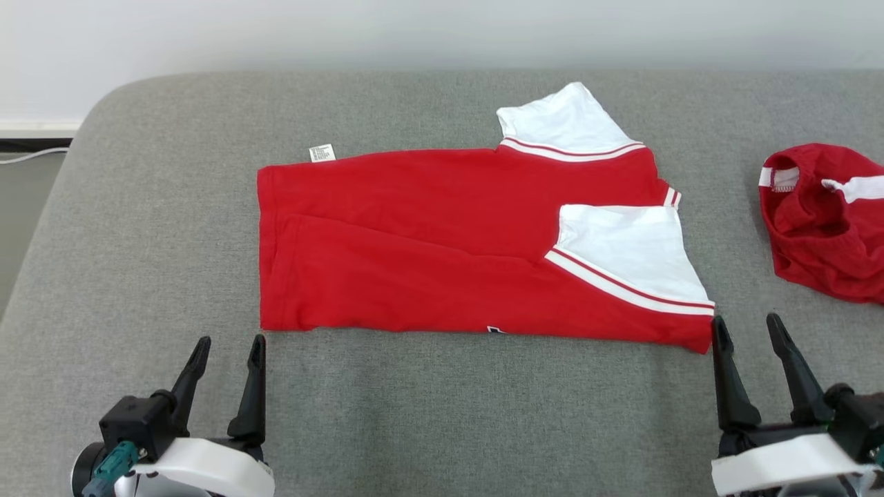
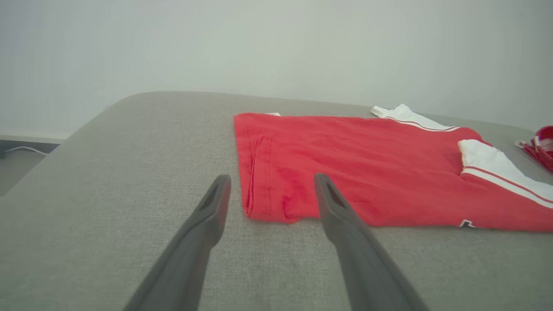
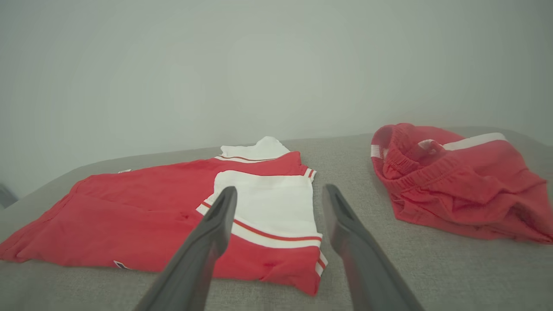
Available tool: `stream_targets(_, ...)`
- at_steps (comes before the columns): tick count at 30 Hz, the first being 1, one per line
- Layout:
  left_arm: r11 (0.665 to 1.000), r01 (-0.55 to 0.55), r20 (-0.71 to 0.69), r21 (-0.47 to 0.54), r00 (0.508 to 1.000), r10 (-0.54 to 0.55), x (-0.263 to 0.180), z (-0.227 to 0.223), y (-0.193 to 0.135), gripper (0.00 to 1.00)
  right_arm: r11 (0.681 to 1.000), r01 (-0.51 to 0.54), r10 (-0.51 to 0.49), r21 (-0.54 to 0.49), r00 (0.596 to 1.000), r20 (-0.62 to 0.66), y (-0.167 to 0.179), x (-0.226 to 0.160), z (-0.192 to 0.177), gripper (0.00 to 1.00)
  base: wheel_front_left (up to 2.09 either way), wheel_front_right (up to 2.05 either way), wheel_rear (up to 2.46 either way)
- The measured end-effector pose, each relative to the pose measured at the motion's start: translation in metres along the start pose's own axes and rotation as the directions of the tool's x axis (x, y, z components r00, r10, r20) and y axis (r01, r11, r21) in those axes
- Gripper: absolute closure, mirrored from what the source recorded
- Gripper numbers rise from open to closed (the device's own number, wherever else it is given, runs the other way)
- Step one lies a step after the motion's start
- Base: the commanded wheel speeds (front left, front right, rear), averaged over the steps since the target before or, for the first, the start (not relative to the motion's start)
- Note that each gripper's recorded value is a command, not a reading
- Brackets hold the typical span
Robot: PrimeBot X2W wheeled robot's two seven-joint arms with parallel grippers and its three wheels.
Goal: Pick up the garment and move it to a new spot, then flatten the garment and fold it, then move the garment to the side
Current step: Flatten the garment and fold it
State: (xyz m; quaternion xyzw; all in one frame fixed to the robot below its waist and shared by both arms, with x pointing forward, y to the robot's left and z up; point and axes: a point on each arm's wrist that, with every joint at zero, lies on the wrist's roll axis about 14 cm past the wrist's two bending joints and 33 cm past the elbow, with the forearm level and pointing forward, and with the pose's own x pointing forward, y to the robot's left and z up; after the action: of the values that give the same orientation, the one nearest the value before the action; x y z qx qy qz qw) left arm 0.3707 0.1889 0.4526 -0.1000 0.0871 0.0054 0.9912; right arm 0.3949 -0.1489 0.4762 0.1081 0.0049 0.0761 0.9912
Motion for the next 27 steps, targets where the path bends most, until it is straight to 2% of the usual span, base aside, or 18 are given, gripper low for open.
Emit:
stream_targets(11, 1.000, -0.023, 0.001, 0.003, 1.000, 0.023, -0.036, 0.006, 0.003, 0.00, 0.999, 0.037, -0.037, -0.027, 0.999, -0.013, -0.002, -0.042, -0.001, 0.00, 0.00, 0.00, 0.00)
stream_targets(23, 1.000, -0.006, -0.040, -0.014, 0.999, 0.005, -0.034, 0.001, -0.003, 0.00, 0.999, 0.052, -0.052, -0.002, 0.998, -0.026, -0.002, -0.045, -0.006, 0.00, 0.00, 0.00, 0.00)
stream_targets(27, 0.997, -0.002, -0.091, -0.072, 0.996, -0.004, -0.031, -0.010, -0.005, 0.00, 0.998, 0.060, -0.058, 0.032, 0.997, -0.048, -0.003, -0.043, -0.014, 0.00, 0.00, 0.00, 0.00)
